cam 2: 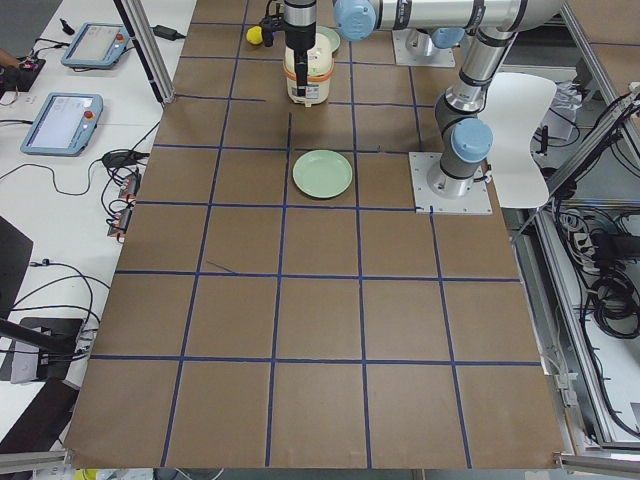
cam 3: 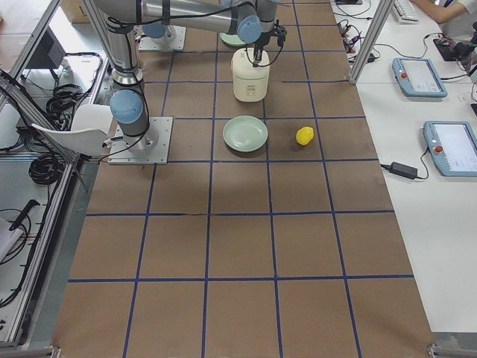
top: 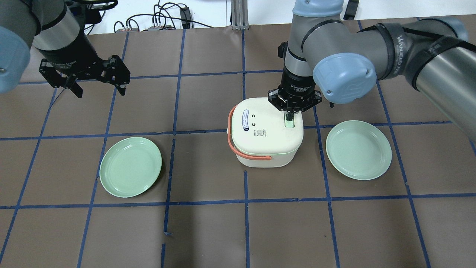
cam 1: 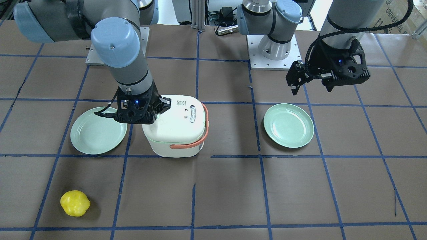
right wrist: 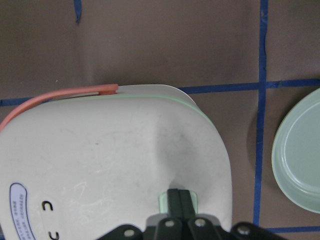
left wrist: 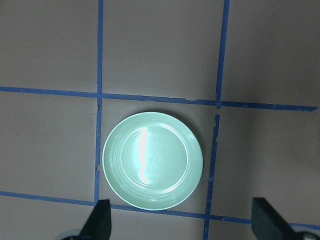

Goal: Press rice cooker button

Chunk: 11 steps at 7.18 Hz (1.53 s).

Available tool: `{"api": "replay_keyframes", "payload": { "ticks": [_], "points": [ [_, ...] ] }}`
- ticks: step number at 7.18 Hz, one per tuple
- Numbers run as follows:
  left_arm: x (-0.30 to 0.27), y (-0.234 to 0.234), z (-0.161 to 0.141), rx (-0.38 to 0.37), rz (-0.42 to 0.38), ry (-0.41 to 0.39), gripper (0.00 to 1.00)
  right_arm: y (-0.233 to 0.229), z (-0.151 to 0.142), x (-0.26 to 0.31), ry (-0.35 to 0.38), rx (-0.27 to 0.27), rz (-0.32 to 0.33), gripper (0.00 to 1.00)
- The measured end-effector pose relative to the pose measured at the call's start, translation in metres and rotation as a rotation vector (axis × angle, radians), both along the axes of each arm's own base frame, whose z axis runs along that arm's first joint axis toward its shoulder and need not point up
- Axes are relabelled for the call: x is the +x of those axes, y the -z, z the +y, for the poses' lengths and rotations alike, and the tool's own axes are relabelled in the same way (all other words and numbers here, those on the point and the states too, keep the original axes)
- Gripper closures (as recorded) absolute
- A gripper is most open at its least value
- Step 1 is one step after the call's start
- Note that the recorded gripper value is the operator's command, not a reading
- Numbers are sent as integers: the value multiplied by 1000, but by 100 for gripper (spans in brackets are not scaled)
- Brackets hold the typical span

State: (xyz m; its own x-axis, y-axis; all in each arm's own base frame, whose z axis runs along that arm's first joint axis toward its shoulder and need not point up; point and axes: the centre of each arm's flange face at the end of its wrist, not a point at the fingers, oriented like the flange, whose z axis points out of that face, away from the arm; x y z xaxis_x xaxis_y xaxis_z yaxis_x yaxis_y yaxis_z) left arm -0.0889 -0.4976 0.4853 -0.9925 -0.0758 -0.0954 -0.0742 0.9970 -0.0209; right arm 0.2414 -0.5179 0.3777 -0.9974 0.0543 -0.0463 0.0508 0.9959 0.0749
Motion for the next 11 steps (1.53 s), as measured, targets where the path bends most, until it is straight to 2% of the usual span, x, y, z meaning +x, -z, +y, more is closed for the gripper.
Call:
{"api": "replay_keyframes", "payload": {
  "ticks": [2,4,6,8,11],
  "points": [
    [0,0,0,0,0,0,0,-41,4,-8,8,-52,-5,31],
    [0,0,0,1,0,0,0,-82,-2,-36,4,-77,10,1],
    [0,0,0,1,0,0,0,-102,-2,-64,3,-85,32,1],
    [0,1,0,1,0,0,0,-102,5,-78,-4,-85,79,1],
    [0,0,0,1,0,0,0,-102,5,-79,-6,-91,85,1]
  ]
}}
